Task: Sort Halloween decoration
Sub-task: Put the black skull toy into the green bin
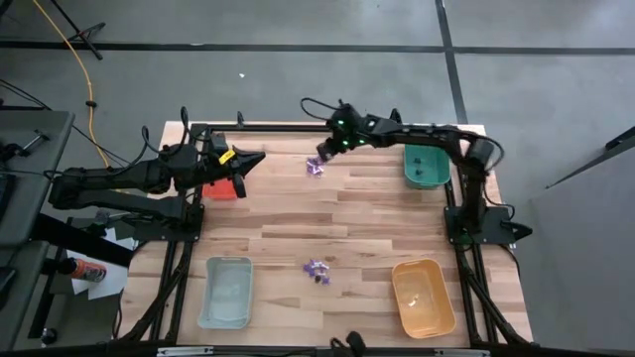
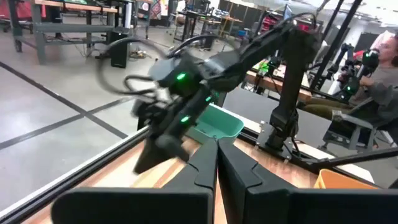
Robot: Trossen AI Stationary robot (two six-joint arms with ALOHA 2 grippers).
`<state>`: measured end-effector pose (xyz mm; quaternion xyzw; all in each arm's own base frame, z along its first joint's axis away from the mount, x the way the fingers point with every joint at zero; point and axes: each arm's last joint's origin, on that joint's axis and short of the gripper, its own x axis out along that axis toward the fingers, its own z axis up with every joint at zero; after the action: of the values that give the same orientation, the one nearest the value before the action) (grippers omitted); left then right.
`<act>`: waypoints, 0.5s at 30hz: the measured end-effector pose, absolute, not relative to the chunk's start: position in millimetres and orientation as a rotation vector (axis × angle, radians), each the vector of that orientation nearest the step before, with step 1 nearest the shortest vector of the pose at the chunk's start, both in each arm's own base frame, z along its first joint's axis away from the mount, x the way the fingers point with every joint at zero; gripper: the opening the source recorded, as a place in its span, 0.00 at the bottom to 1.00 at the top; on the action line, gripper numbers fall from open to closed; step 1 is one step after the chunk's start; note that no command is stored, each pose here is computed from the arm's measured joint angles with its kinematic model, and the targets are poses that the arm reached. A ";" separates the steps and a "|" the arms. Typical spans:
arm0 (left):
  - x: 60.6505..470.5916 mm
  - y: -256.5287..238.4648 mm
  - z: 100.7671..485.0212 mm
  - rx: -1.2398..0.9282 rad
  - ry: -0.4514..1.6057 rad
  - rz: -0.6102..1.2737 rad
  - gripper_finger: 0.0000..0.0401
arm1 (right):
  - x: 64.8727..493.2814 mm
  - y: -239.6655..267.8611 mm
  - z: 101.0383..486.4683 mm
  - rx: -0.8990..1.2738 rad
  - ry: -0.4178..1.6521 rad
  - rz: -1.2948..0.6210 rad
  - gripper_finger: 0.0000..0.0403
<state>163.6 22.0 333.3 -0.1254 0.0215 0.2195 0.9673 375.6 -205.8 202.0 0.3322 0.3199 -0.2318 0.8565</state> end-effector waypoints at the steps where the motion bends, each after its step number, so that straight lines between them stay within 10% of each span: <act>1: 163.6 22.1 333.2 -0.262 0.043 0.445 0.00 | 383.4 -210.0 199.3 0.735 0.678 -0.500 0.00; 15: 163.5 22.1 333.2 -0.265 0.042 0.447 0.00 | 433.9 -241.7 163.6 0.982 0.990 -0.596 0.00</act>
<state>163.5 22.1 333.2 -0.1312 0.0206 0.2208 0.9662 433.9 -241.7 163.6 0.4453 0.4487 -0.2704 0.7262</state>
